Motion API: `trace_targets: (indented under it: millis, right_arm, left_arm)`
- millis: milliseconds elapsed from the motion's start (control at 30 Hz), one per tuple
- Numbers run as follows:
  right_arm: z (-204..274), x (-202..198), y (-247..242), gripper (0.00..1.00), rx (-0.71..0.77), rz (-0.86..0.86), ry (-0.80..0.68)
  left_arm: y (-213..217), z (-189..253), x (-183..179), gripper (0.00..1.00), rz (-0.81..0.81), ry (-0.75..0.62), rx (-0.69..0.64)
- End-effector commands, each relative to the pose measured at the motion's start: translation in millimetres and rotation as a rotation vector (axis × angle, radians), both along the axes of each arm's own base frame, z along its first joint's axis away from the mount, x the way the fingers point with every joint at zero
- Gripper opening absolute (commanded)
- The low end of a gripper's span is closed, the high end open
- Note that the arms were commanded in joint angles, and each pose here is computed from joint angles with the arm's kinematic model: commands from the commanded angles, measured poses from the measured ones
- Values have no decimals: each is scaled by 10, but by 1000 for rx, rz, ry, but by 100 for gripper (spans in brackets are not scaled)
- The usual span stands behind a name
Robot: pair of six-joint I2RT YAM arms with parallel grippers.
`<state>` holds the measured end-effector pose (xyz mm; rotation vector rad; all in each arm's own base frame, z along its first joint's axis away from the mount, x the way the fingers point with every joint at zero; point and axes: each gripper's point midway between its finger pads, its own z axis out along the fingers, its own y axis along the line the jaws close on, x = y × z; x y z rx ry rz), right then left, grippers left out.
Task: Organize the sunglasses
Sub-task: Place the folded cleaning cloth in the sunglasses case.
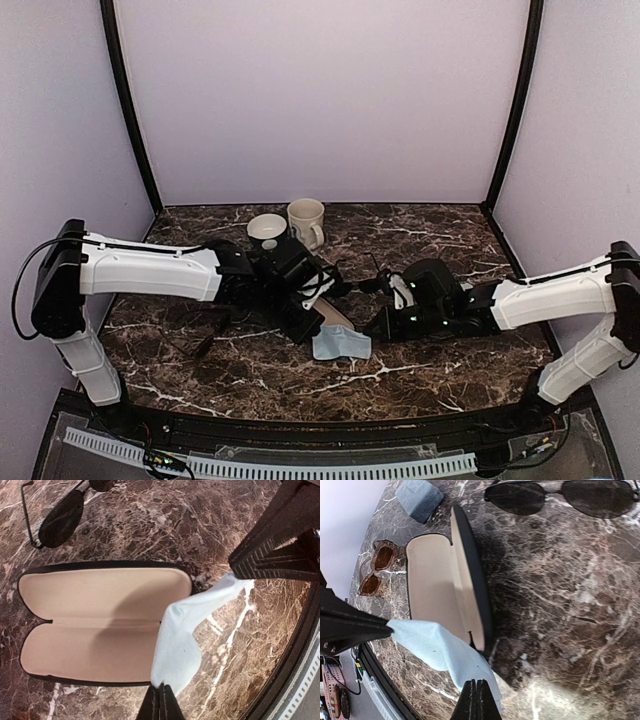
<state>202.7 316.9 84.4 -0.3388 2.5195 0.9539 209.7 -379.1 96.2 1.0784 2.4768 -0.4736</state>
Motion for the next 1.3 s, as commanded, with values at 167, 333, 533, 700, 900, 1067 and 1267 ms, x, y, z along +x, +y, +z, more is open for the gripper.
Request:
trace_targets:
  millis: [167,333,533,700,900,1067,1267]
  right_arm:
    - [191,59,483,0,127,-20,-15]
    - [188,84,580,0,132,-15,-15]
    - [180,186,603,0,113,-56,-24]
    - [-12,258,530,0,39,-91,-19]
    - [-114,313,485,0,9,-114,-16]
    - [-171,365,447,0,-36,-131,-32]
    - [-215,433,421,0,-88,-143,-52]
  left_arm:
    - [408,35,107,0,-17,1,94]
    - [503,114,209,0,-18,-11,105]
    - [521,210,360,0,-11,-29,90]
    - [438,160,422,0,-22,-19,88]
    - [341,137,519,0,-25,-26,87]
    - [293,83,615,0,-27,-30,107]
    - [288,-22,660,0,-29,-16,124]
